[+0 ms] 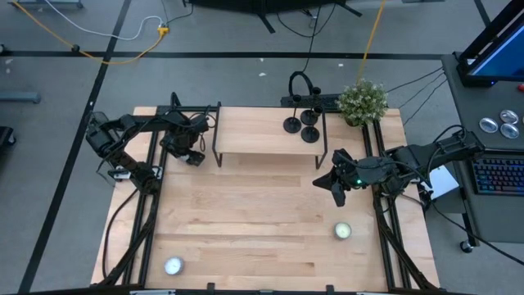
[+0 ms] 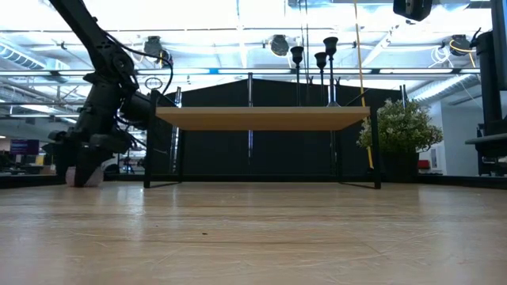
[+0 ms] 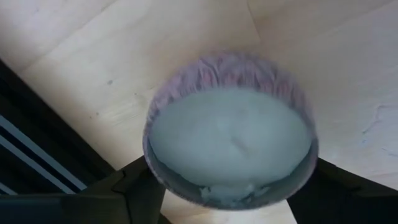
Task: Pick & Place candle stick holders
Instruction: Put the pink and violet patterned scented candle on the shelf
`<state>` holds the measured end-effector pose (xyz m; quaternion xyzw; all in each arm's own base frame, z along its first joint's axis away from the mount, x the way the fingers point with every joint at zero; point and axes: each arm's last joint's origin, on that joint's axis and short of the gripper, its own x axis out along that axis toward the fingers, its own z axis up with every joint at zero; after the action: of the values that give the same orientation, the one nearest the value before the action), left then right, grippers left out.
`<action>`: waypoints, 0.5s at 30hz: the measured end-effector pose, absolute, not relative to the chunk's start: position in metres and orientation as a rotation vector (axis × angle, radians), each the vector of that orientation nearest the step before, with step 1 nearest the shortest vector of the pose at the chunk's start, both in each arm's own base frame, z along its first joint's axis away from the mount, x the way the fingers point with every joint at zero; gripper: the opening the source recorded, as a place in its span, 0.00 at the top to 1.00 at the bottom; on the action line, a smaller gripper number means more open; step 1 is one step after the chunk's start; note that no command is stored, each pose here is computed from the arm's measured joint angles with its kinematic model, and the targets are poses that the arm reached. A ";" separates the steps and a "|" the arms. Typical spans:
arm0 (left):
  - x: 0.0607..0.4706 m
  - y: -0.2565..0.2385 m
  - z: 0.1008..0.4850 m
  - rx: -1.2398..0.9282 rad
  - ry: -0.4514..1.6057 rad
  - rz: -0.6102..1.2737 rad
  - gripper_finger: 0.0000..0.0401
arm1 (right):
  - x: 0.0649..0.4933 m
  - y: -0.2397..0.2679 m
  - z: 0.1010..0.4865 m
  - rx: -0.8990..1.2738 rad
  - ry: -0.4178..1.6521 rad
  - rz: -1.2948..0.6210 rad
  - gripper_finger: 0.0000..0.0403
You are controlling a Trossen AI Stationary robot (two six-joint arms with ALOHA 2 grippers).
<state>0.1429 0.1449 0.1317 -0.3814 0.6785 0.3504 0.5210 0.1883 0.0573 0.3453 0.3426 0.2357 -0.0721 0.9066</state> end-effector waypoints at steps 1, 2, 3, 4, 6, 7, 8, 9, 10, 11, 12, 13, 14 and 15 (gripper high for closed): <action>0.143 0.145 0.132 -0.914 1.623 0.841 0.32 | 0.188 0.057 0.345 0.707 0.487 -0.149 1.00; 0.143 0.145 0.131 -0.914 1.621 0.842 0.33 | 0.188 0.057 0.345 0.707 0.486 -0.149 1.00; 0.143 0.145 0.131 -0.915 1.619 0.842 0.33 | 0.188 0.057 0.345 0.708 0.486 -0.149 1.00; 0.143 0.145 0.131 -0.915 1.618 0.842 0.34 | 0.188 0.057 0.345 0.708 0.486 -0.149 1.00; 0.144 0.146 0.131 -0.913 1.615 0.842 0.35 | 0.188 0.057 0.345 0.708 0.486 -0.149 1.00; 0.144 0.146 0.131 -0.913 1.613 0.842 0.36 | 0.188 0.057 0.345 0.709 0.484 -0.149 1.00; 0.144 0.146 0.131 -0.913 1.613 0.842 0.36 | 0.189 0.057 0.346 0.710 0.480 -0.147 1.00; 0.144 0.146 0.131 -0.911 1.611 0.843 0.36 | 0.189 0.057 0.346 0.712 0.474 -0.144 1.00; 0.144 0.146 0.131 -0.909 1.610 0.842 0.36 | 0.189 0.058 0.347 0.713 0.469 -0.141 1.00; 0.144 0.146 0.131 -0.902 1.610 0.836 0.35 | 0.189 0.058 0.347 0.714 0.466 -0.140 1.00; 0.144 0.146 0.131 -0.898 1.610 0.836 0.34 | 0.189 0.058 0.347 0.714 0.466 -0.140 1.00; 0.144 0.146 0.131 -0.895 1.610 0.837 0.33 | 0.189 0.058 0.347 0.713 0.467 -0.141 1.00; 0.144 0.146 0.131 -0.892 1.610 0.837 0.32 | 0.189 0.058 0.347 0.713 0.468 -0.140 1.00; 0.144 0.147 0.131 -0.887 1.611 0.837 0.30 | 0.189 0.058 0.347 0.713 0.468 -0.140 1.00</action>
<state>0.1441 0.1465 0.1306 -0.3717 0.6753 0.3509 0.5316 0.1892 0.0576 0.3471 0.3454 0.2267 -0.0677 0.9081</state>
